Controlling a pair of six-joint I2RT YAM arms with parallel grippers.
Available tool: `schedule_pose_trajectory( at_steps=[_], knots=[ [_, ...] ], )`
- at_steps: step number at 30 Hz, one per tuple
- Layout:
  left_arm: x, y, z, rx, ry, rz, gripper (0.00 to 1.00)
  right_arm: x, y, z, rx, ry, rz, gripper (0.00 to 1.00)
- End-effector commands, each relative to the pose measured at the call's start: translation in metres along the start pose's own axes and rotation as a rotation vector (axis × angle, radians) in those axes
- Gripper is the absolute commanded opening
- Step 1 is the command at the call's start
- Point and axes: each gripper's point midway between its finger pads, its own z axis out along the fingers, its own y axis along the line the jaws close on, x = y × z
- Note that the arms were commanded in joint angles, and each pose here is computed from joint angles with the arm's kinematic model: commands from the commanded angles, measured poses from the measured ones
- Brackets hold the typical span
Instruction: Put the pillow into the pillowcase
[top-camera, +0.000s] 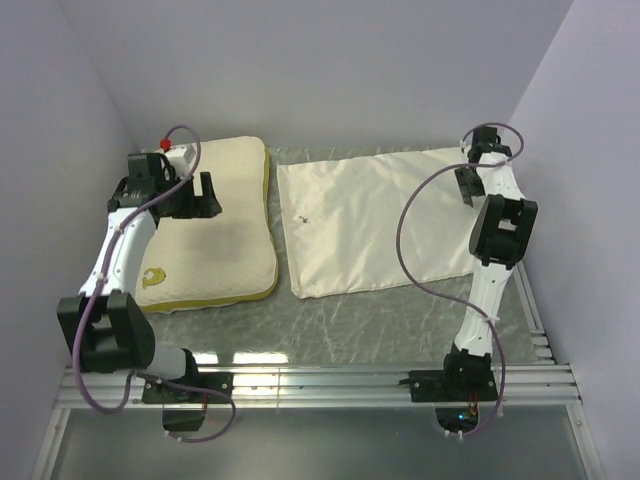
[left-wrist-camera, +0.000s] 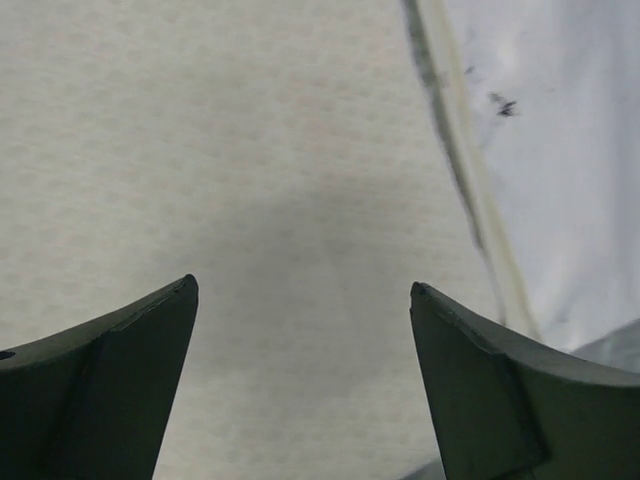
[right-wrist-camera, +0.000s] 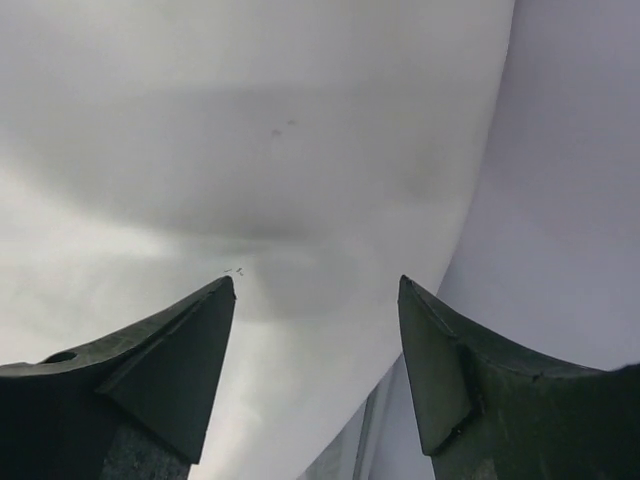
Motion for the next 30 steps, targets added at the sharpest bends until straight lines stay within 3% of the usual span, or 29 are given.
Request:
schedule_pose_trajectory(
  at_steps=[1,2,7,10,13,14,15,20,24,30],
  knots=[
    [-0.020,0.036,0.014,-0.102,-0.011,0.160,0.92,-0.030,0.008,-0.083,-0.013,-0.169,0.004,0.75],
    [-0.015,0.047,0.027,-0.124,0.027,0.169,0.90,-0.037,0.023,-0.119,-0.064,-0.251,-0.011,0.75],
    [-0.020,0.085,0.062,-0.198,0.112,0.244,0.84,0.015,0.125,-0.146,-0.245,-0.185,-0.155,0.77],
    [0.005,0.111,0.075,-0.221,0.210,0.240,0.80,0.034,0.171,-0.164,-0.412,-0.170,-0.165,0.77],
    [0.041,0.120,0.078,-0.208,0.320,0.210,0.83,0.047,0.199,-0.176,-0.536,-0.141,-0.145,0.77],
    [0.043,0.117,0.075,-0.195,0.315,0.147,0.85,0.048,0.203,-0.179,-0.553,-0.143,-0.139,0.77],
    [0.041,0.118,0.070,-0.184,0.297,0.093,0.99,0.053,0.213,-0.182,-0.591,-0.134,-0.131,0.77],
    [-0.012,0.079,0.047,-0.184,0.114,-0.129,0.99,0.060,0.225,-0.190,-0.660,-0.115,-0.103,0.77],
    [-0.057,0.059,0.046,-0.259,-0.020,-0.135,0.99,0.057,0.228,-0.200,-0.697,-0.119,-0.077,0.78],
    [-0.092,0.086,0.099,-0.382,-0.061,-0.243,0.99,0.054,0.229,-0.215,-0.733,-0.136,-0.047,0.79]
  ],
)
